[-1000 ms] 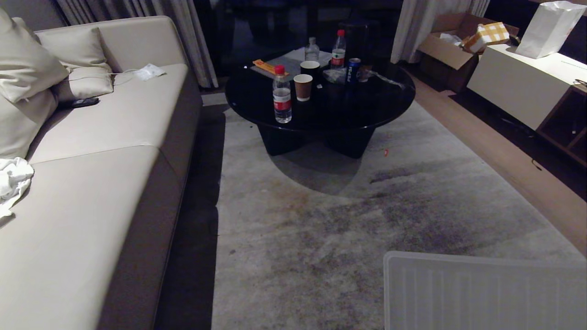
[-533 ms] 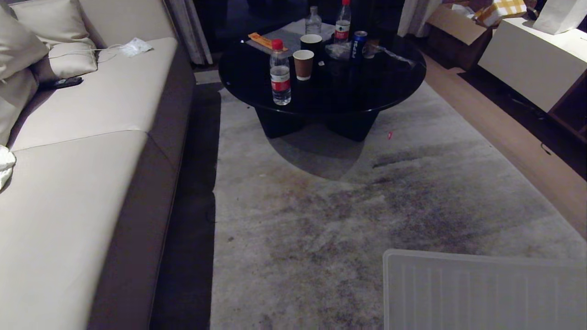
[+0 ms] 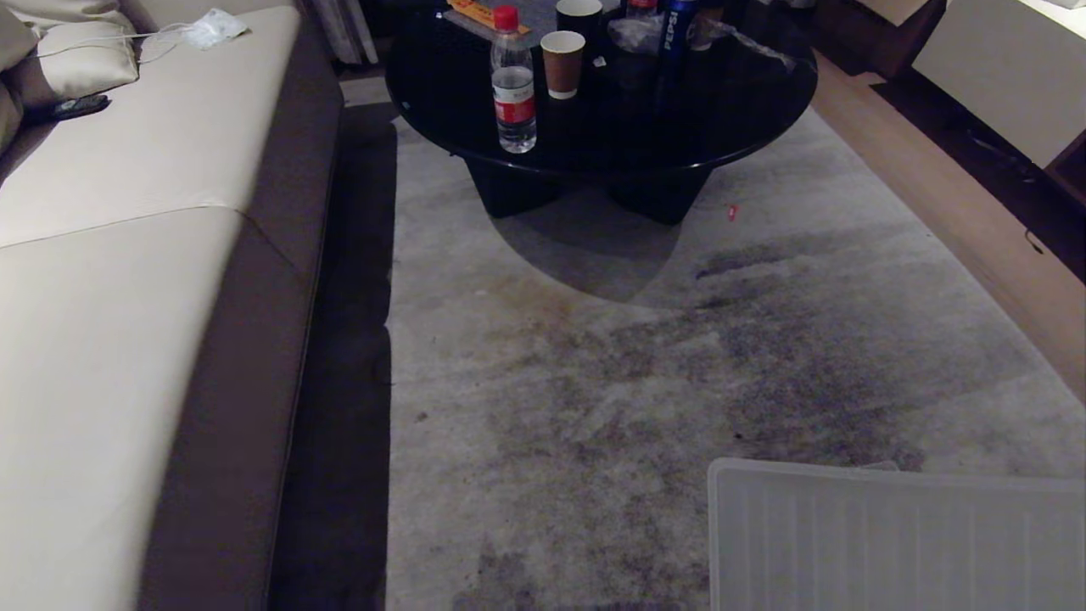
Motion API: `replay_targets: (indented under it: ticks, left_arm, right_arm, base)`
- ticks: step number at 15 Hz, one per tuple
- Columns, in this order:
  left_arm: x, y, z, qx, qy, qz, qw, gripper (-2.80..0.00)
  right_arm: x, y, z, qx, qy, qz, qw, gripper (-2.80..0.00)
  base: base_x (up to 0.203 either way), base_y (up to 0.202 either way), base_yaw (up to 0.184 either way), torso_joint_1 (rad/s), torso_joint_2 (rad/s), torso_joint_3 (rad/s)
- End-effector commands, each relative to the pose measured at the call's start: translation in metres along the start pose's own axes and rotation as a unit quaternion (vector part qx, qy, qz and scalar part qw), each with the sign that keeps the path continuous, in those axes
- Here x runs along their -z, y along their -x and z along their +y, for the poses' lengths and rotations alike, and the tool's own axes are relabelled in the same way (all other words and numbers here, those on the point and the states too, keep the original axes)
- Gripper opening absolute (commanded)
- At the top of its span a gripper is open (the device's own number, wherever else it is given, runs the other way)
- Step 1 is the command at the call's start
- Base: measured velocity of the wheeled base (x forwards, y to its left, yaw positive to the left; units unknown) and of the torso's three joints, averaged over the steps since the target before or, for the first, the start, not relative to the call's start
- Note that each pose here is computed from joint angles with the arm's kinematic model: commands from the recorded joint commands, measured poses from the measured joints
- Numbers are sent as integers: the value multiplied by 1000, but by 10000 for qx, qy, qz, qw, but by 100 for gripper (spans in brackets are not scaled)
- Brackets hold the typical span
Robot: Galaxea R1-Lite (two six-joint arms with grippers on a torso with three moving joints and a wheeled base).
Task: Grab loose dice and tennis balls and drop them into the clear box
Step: Close the lid
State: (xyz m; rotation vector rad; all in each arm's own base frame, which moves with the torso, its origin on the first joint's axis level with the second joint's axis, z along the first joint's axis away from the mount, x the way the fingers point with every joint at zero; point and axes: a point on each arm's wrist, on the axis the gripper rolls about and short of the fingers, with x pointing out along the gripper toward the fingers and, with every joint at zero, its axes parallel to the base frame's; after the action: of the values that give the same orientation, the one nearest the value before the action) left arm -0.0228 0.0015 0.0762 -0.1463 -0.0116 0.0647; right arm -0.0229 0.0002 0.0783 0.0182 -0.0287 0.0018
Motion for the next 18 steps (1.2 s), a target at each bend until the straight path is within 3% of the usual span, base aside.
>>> replay_targets:
  ticks: [1,18]
  left_arm:
    - [0,0,0,-11,5,2,10000,-280]
    - [0,0,0,-4,5,3,10000,-280]
  right_arm:
    - [3,-1,0,-7,1,52,10000,-280]
    - [3,-1,0,-7,7,52,10000,-280]
  base:
    - [0,0,0,5,2,-190]
    - [0,0,0,3,3,-199]
